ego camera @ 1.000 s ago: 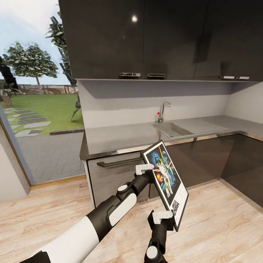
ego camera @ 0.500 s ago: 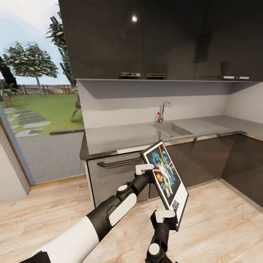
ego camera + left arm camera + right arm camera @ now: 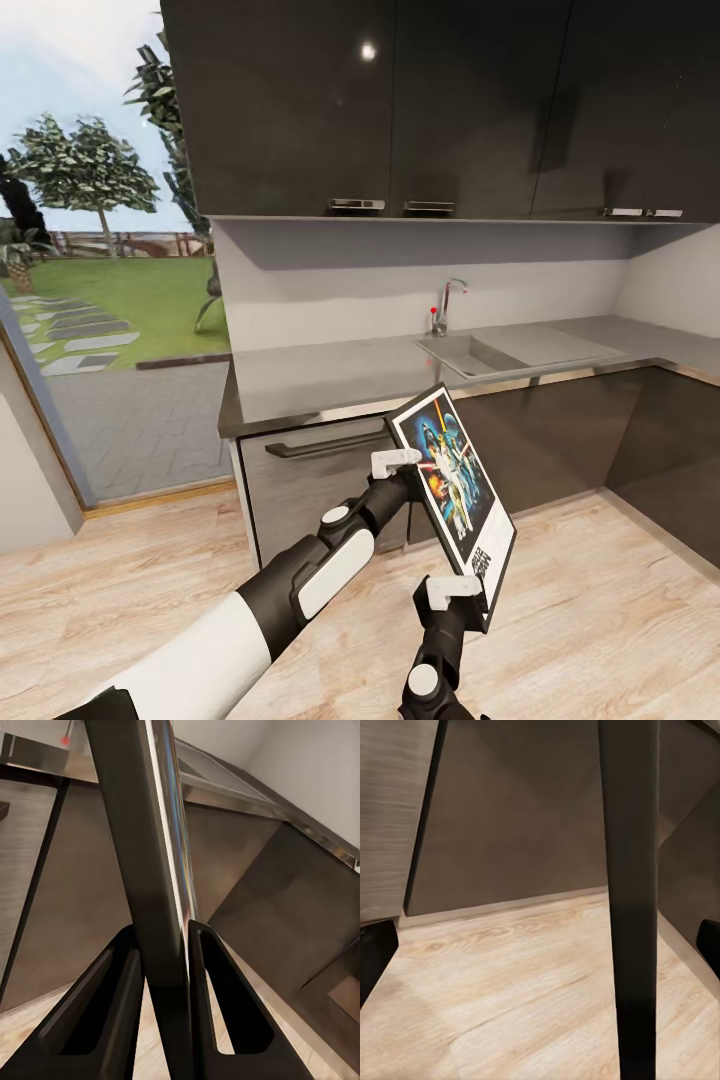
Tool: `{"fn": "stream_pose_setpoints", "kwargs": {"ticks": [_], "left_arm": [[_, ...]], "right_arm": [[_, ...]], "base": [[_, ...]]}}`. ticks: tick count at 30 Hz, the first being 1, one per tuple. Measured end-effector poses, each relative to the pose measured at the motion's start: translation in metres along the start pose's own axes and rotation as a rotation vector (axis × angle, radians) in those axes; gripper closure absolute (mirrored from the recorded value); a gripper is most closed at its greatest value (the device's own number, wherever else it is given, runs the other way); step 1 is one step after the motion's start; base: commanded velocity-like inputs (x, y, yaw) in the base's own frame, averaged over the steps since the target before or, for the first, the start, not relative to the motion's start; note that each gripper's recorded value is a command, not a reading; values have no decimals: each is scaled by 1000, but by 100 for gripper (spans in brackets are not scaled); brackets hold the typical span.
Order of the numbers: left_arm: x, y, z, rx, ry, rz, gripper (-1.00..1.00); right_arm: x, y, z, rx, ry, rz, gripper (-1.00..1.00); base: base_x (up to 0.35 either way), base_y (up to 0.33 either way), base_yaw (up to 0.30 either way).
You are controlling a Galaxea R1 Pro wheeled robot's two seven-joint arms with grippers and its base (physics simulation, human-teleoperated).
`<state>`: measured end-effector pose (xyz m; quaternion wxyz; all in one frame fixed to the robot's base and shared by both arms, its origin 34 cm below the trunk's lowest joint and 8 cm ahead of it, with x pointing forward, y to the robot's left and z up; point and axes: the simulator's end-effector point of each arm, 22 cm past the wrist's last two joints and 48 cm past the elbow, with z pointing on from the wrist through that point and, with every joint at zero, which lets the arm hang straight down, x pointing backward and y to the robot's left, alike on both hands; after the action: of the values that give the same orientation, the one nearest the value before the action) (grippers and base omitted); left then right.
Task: Pick up the poster from the kitchen countertop and hang it on one of the wall nails in the kitchen.
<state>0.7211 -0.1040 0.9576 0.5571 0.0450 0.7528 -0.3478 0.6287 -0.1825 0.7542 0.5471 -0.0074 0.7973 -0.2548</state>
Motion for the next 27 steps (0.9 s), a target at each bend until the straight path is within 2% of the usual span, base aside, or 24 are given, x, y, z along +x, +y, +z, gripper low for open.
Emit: {"fn": "stream_pose_setpoints", "kwargs": {"ticks": [11,19,27], "left_arm": [[0,0,0,0,-2,0,100],[0,0,0,0,-2,0,100],[0,0,0,0,-2,0,100]], "right_arm": [[-6,-2,0,8,-13,17,-100],[-22,-4,-2,10,-44,56,-100],[-23,-4,-2,10,-45,58,-100]], "base": [[0,0,0],[0,0,0],[0,0,0]]}}
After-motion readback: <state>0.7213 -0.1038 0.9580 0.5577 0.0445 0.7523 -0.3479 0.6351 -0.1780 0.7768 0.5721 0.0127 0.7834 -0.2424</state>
